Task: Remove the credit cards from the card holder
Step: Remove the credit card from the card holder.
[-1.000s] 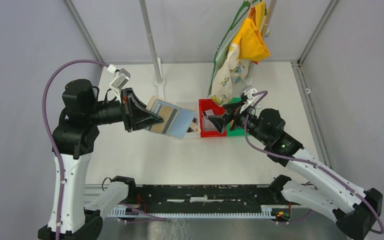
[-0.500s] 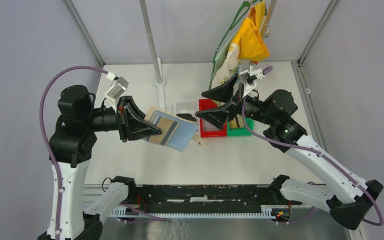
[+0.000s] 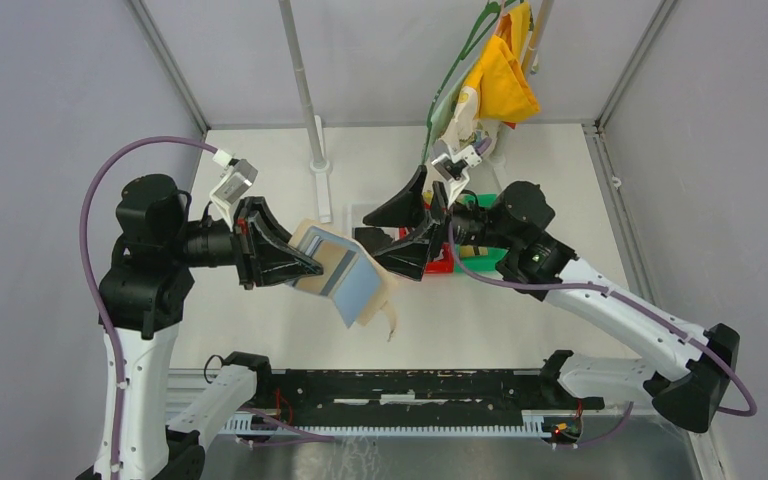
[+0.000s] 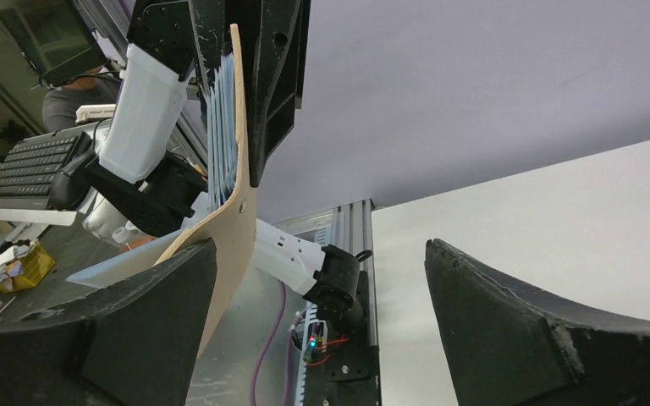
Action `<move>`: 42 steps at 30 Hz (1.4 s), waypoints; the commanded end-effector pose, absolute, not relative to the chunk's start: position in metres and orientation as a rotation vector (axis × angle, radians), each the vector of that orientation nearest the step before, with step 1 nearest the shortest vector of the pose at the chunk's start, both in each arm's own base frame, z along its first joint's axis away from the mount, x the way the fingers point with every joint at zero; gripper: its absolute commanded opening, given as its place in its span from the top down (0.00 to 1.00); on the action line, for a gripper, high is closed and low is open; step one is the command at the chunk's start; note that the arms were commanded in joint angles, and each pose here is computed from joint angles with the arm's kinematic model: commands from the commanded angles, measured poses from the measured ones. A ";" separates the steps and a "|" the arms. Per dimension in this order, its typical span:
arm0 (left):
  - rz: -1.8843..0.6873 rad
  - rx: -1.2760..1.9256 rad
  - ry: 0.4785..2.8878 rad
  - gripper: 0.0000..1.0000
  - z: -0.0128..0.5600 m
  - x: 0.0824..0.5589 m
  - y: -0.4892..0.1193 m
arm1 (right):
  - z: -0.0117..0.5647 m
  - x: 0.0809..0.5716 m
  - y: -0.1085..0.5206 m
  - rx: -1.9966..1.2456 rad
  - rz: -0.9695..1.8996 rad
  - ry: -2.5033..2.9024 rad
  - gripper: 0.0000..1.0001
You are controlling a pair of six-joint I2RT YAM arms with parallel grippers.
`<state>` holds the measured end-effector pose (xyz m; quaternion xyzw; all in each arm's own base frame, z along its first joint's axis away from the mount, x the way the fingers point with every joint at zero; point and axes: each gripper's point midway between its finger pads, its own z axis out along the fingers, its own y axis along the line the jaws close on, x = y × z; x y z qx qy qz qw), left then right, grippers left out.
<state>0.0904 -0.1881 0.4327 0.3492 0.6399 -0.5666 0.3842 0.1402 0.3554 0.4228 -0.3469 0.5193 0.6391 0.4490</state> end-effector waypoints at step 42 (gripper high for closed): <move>-1.336 0.984 1.524 0.98 0.437 0.096 -0.188 | 0.471 0.145 0.333 -0.733 1.449 1.294 0.02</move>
